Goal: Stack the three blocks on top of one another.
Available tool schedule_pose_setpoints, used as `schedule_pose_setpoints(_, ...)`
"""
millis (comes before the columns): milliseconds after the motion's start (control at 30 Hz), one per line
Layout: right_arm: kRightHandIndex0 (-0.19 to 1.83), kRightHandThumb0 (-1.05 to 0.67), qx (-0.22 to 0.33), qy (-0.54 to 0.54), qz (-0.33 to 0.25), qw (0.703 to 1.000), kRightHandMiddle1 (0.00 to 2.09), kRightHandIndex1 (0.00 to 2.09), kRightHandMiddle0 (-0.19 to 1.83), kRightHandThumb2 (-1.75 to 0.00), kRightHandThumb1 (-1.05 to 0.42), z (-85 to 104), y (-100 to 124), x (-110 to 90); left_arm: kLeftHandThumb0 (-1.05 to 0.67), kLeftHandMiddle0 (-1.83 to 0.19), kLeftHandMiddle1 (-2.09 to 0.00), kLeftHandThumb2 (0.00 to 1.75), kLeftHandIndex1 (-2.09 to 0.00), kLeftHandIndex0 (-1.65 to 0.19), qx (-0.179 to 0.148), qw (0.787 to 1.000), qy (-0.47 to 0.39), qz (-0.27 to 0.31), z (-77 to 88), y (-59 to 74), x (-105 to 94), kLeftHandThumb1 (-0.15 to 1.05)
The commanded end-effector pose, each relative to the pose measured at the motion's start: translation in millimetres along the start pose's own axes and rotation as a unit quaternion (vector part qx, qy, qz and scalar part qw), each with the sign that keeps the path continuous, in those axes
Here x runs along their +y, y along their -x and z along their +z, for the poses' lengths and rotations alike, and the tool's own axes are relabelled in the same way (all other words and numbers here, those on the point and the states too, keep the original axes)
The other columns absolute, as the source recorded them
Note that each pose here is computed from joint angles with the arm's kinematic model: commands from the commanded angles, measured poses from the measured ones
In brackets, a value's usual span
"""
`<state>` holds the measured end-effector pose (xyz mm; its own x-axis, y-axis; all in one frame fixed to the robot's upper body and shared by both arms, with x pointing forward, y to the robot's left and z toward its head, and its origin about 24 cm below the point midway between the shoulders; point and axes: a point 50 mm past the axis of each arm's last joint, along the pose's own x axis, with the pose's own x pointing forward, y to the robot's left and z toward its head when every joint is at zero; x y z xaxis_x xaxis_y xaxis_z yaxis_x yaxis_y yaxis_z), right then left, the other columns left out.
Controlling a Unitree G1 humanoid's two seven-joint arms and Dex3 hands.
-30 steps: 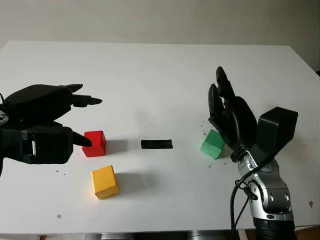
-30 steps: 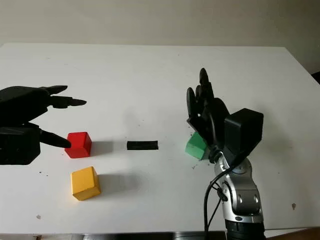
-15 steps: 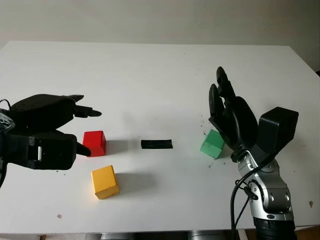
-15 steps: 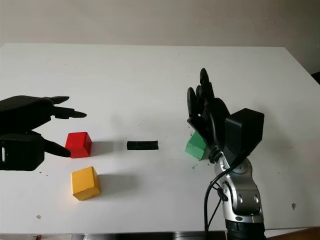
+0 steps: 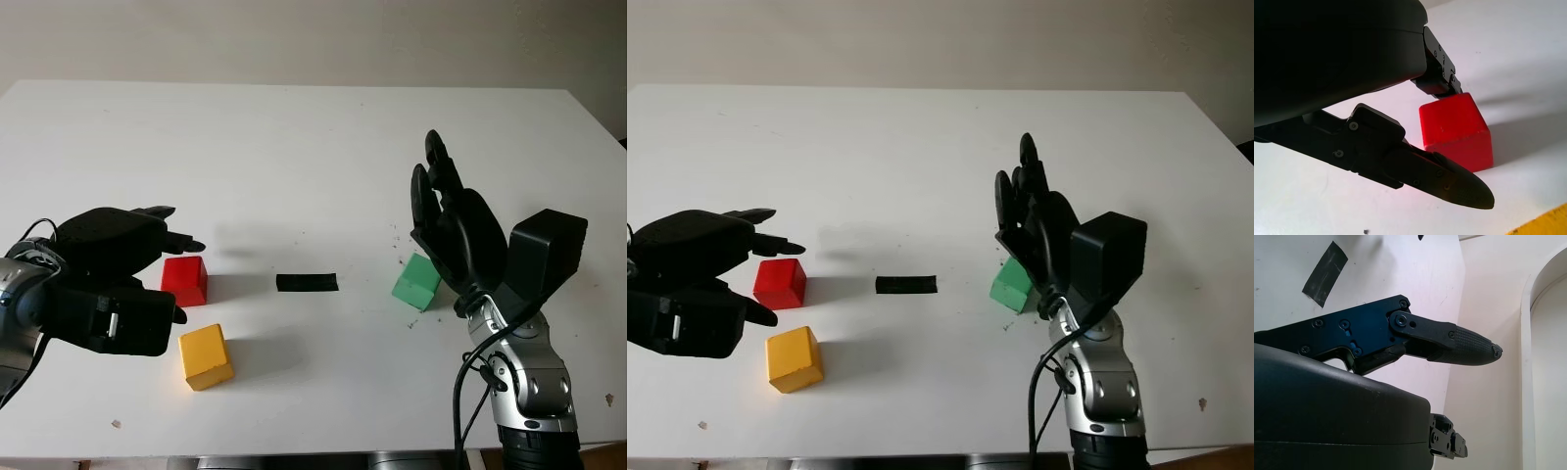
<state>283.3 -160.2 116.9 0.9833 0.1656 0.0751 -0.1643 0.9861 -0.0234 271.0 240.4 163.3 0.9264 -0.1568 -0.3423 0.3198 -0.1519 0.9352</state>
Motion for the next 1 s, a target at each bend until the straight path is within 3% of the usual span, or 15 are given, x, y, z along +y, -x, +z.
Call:
schedule_pose_setpoints(0, -0.19, -0.71, -0.014, 0.008, 0.000, 1.000, 0.00, 0.00, -0.19, -0.68, -1.05, 6.1, -0.1, -3.2, -0.84, -0.08, -0.06, 0.06, -0.16, -0.48, -0.002, 1.000, 0.001, 0.007, 2.9, -0.5, -2.6, 0.99)
schedule_pose_setpoints(33, -0.19, -0.71, -0.015, 0.008, 0.000, 1.000, 0.00, 0.00, -0.19, -0.68, -1.05, 6.2, -0.1, -3.3, -0.82, -0.09, -0.06, 0.06, -0.30, -0.43, -0.001, 1.000, 0.000, 0.010, 3.3, -0.8, -3.1, 1.00)
schedule_pose_setpoints(100, -0.19, -0.71, -0.015, 0.009, 0.002, 1.000, 0.00, 0.00, -0.19, -0.68, -1.05, 6.6, -0.1, -3.4, -0.81, -0.11, -0.06, 0.05, -0.83, -0.18, 0.002, 1.000, -0.002, 0.021, 4.1, -1.2, -3.8, 1.02)
schedule_pose_setpoints(133, -0.19, -0.71, -0.015, 0.009, 0.003, 1.000, 0.00, 0.00, -0.19, -0.68, -1.05, 6.7, -0.2, -3.5, -0.80, -0.13, -0.06, 0.05, -0.99, -0.12, 0.004, 1.000, -0.001, 0.027, 4.4, -1.4, -4.1, 1.02)
schedule_pose_setpoints(233, -0.19, -0.71, -0.014, 0.008, 0.002, 1.000, 0.00, 0.00, -0.19, -0.68, -1.05, 6.9, -0.3, -3.8, -0.74, -0.17, -0.07, 0.05, -1.17, -0.09, 0.006, 0.999, 0.002, 0.041, 5.2, -1.6, -5.1, 1.02)
schedule_pose_setpoints(667, -0.19, -0.72, -0.013, 0.010, 0.003, 1.000, 0.00, 0.00, -0.19, -0.67, -1.05, 6.9, 0.1, -4.2, -0.49, -0.28, -0.08, 0.19, -1.56, -0.05, 0.009, 0.998, -0.033, 0.048, 7.2, -0.8, -5.3, 1.05)
schedule_pose_setpoints(967, -0.19, -0.71, -0.015, 0.009, 0.001, 1.000, 0.00, 0.00, -0.19, -0.67, -1.05, 6.6, -0.8, -3.6, -0.46, -0.37, -0.12, 0.13, -1.68, -0.08, 0.008, 0.995, -0.064, 0.071, 10.6, 0.3, -0.1, 1.05)
